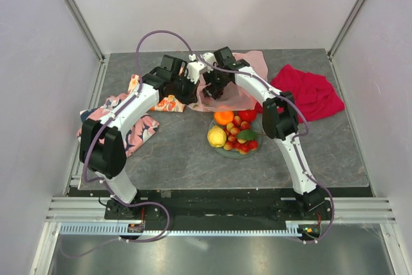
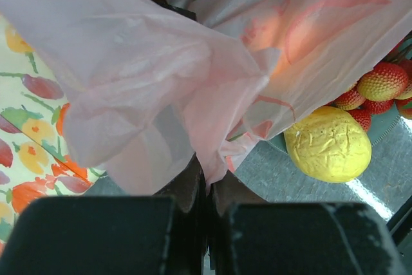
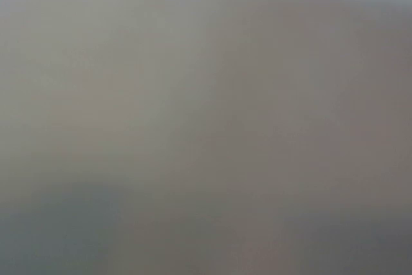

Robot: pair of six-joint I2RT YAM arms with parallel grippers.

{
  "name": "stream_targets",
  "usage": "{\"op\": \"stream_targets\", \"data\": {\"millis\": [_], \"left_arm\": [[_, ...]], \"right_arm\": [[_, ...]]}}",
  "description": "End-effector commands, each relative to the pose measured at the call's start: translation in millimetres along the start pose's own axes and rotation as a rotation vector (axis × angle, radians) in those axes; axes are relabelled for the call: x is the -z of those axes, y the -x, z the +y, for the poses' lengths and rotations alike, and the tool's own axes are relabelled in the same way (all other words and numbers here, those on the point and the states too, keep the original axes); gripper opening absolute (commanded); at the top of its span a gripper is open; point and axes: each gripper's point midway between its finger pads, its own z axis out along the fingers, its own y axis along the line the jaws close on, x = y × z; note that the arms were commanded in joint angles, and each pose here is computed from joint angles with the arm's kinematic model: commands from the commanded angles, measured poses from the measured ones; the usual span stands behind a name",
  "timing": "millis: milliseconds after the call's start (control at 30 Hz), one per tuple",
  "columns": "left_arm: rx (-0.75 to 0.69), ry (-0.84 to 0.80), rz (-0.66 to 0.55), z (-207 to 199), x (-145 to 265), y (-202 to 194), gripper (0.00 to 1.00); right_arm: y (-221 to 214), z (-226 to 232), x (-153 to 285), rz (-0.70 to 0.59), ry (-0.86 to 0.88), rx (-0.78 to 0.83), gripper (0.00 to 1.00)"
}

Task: Take the fake fruits out of the plastic bag
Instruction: Take out the fake fruit from the plastic bag.

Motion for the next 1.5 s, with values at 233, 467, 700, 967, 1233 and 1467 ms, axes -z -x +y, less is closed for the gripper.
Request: {"op": "stream_targets", "data": {"millis": [233, 467, 700, 967, 1233, 1467], "left_arm": [[0.002, 0.010, -0.071, 1, 9, 29, 0.01], [-0.002, 0.025, -0.077, 8, 4, 37, 0.02], [-0.027, 0.059, -0.094, 17, 3, 47, 0.02], [-0.029, 0.123, -0.093, 32, -2, 48, 0.02], [0.005, 0.235, -0.031, 63, -14, 29, 0.02], [0.033, 0.238, -0.061, 73, -18, 43, 0.02]], "right_arm": [[-20, -10, -12, 0.065, -0.012, 0.022, 0.40], [20, -1, 45, -0.030, -0.004, 0.047, 0.29], [36, 8, 115, -0.074, 0.000, 0.114, 0.25], [28, -14, 145, -0.083, -0.010, 0.044, 0.19], [49, -38, 229, -0.257, 0.016, 0.098, 0.01], [81, -78, 295, -0.474, -0.023, 0.002, 0.00]]}}
